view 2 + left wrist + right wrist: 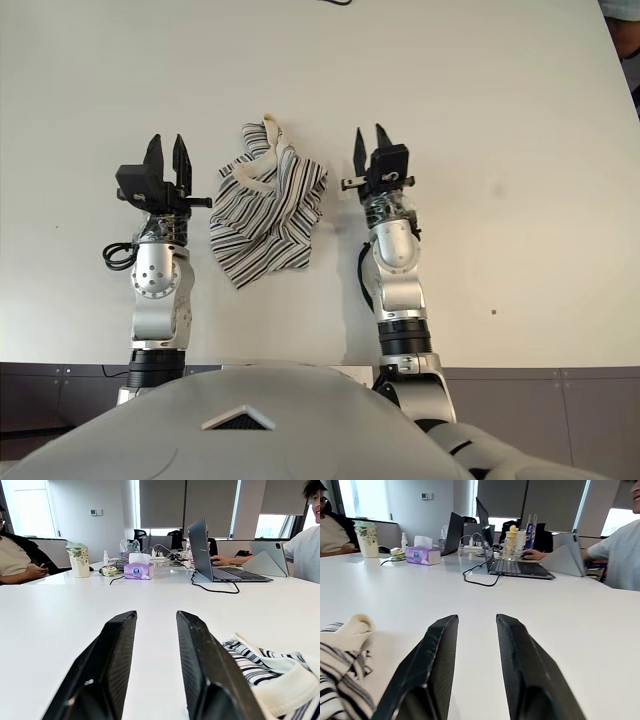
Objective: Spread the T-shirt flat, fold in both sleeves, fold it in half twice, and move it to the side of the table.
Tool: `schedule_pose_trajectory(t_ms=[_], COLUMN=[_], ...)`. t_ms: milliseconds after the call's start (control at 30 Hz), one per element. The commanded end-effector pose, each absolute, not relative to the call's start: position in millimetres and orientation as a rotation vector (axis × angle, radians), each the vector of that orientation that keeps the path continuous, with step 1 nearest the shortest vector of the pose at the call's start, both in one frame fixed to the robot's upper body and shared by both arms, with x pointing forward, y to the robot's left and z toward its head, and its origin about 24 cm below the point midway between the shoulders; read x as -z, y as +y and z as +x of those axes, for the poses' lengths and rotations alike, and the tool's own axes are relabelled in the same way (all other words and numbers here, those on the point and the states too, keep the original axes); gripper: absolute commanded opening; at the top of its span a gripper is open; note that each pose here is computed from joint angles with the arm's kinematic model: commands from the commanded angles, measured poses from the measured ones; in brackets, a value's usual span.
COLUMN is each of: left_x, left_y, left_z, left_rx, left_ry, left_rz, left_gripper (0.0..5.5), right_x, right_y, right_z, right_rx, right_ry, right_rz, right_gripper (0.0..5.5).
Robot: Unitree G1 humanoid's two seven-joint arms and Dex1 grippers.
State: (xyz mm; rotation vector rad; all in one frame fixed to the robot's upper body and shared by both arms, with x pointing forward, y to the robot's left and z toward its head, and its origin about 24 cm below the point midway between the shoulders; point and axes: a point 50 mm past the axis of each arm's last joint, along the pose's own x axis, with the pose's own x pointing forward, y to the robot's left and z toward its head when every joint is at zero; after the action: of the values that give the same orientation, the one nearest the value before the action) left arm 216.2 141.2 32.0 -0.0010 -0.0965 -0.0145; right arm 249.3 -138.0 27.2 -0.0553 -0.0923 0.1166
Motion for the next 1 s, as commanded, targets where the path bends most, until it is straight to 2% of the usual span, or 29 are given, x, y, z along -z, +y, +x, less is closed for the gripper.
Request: schedule_pose_trajectory(t_ms=[33,300,433,833,1000], left_x=[-31.5,-34.2,-43.3,-47.8,-45.3], left_y=[138.4,153.1,153.2,162.9,162.6], left_z=[218.7,231.6,232.7,235.8,234.6], left_rx=[0.012,-0.052,-0.019,0.003,0.021], left_ry=[-0.11,-0.11,-0.141,-0.14,-0.126], left_rz=[-0.029,0.026,0.029,0.072,0.077], left_gripper=[1.45,1.45,2.06,2.06,2.06], right_x=[-25.8,-28.7,-31.9,-32.3,-34.2], right_y=[-130.1,-124.0,-122.3,-126.9,-120.2], right_z=[246.5,256.4,257.9,265.4,266.3], right_rx=[-0.134,-0.194,-0.192,-0.192,-0.208], right_ry=[-0.092,-0.069,-0.085,-0.075,-0.083], right_rz=[-0.052,-0.053,-0.037,-0.061,-0.062], right_gripper=[1.39,1.39,1.86,1.86,1.86])
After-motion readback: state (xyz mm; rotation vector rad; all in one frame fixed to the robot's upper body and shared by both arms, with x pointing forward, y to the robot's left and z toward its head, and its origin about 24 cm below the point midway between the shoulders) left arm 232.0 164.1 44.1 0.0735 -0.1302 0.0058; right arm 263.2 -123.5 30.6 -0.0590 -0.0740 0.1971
